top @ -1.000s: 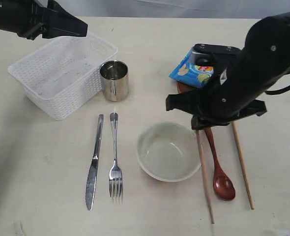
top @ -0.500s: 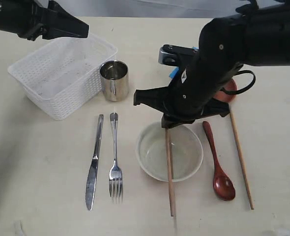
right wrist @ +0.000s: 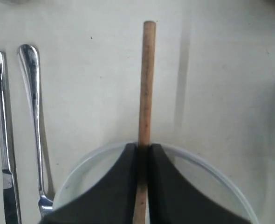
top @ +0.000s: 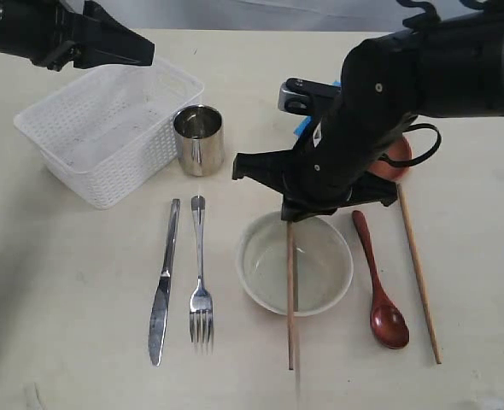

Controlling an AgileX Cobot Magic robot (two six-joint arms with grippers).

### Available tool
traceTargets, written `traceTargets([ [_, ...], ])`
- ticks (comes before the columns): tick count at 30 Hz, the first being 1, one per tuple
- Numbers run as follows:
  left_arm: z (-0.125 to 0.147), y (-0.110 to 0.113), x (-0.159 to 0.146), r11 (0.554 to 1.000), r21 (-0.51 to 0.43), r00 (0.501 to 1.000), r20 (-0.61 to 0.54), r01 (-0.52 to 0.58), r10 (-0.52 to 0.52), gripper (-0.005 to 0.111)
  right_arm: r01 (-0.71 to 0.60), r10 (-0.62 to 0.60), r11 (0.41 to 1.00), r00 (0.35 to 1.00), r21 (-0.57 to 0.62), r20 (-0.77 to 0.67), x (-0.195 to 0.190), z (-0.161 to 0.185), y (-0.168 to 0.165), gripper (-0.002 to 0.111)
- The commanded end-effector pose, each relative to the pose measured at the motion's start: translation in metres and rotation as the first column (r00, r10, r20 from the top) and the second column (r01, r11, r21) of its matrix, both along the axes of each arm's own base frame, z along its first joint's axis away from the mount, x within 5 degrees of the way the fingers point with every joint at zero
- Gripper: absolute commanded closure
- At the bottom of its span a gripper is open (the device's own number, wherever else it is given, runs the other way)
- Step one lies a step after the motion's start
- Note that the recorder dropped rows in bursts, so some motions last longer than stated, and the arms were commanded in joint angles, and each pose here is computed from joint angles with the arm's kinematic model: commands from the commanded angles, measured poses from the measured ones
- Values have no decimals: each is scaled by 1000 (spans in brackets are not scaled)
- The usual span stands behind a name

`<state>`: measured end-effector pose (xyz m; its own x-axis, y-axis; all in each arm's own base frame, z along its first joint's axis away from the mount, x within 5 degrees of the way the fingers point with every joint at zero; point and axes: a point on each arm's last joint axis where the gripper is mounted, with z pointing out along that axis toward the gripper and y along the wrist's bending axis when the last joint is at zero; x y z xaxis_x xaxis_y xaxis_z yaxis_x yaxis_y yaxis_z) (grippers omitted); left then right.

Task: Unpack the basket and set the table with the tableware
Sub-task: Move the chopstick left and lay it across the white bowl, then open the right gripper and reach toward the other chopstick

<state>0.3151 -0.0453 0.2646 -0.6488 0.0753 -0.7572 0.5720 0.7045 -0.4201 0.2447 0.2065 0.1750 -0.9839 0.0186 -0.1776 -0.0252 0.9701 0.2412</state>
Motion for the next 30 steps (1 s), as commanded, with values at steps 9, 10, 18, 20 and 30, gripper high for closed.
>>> traceTargets([
  [9,1,-3,-3,1000,-8,1000,3,14,-14,45,-15,16,1000,999,-23,46,5,12,-1,62],
  [10,1,-3,-3,1000,-8,1000,3,14,-14,45,-26,28,999,998,-31,62,6,17,-2,62],
  [18,1,-3,-3,1000,-5,1000,3,16,-16,45,6,34,954,991,-299,127,21,75,-81,62],
  [20,1,-3,-3,1000,-4,1000,4,14,-14,45,53,-17,953,992,-299,122,25,63,-100,62],
  [30,1,-3,-3,1000,-4,1000,4,14,-14,45,61,-32,957,994,-284,104,6,6,-130,62],
])
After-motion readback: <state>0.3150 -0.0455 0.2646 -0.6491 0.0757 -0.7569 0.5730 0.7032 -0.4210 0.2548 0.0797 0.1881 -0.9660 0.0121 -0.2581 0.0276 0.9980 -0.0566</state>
